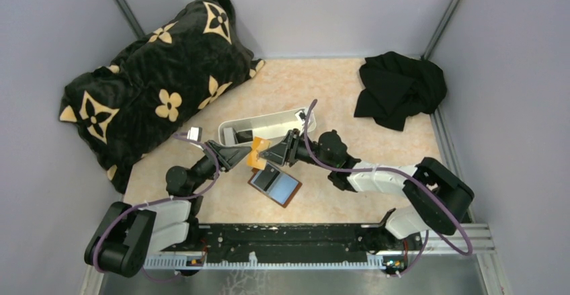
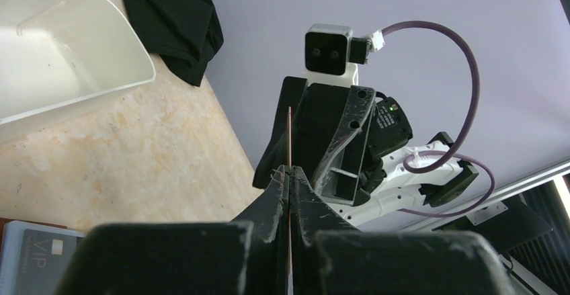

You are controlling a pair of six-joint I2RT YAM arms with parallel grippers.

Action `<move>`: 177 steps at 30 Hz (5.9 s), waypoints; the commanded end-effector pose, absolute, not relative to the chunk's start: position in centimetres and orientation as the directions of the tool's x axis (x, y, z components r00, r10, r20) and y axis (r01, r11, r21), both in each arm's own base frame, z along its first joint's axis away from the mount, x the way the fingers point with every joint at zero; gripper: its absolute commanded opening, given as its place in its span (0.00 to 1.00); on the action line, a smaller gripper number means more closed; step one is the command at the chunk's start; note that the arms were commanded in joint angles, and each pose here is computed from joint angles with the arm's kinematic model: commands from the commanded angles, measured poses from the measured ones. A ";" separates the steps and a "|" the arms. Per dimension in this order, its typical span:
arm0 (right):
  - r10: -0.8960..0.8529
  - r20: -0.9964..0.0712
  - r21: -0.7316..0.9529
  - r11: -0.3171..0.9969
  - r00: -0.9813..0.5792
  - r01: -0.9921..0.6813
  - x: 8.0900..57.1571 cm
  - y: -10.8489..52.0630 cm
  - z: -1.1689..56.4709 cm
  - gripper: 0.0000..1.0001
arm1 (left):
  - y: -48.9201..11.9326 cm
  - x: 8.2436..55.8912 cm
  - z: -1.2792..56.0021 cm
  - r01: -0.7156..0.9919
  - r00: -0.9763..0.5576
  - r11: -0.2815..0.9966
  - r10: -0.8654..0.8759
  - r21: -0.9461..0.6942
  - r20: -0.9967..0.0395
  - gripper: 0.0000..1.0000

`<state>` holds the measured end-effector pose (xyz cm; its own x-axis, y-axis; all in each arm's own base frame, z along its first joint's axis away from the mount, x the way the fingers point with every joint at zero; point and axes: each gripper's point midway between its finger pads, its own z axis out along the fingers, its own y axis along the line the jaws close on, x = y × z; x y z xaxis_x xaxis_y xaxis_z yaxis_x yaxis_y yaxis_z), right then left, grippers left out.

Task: Take the credit cards out of the card holder

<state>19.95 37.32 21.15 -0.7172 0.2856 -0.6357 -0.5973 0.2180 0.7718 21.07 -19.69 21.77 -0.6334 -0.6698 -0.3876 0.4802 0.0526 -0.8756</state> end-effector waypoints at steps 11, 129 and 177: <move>0.313 -0.654 0.752 0.162 -0.689 -0.639 19.2 37.2 23.1 0.27 | -19.6 21.2 22.3 0.504 -0.613 0.049 -0.683 -0.862 -0.397 0.00; -0.195 -0.683 0.198 0.878 -0.704 -0.436 30.8 35.5 17.4 0.00 | -16.7 40.6 13.6 0.066 -0.520 0.765 -0.521 -0.641 -0.676 0.84; -0.319 -0.520 0.222 0.845 -0.792 -0.487 27.9 40.6 9.6 0.00 | -17.7 32.7 13.4 0.103 -0.634 0.721 -0.483 -0.685 -0.604 0.86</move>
<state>27.38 38.11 7.98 -0.8104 -0.3358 -0.4800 -0.4690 0.8630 0.1880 32.75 -16.99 12.40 -0.6261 -0.5006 -0.5978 0.0626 0.7319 -0.6785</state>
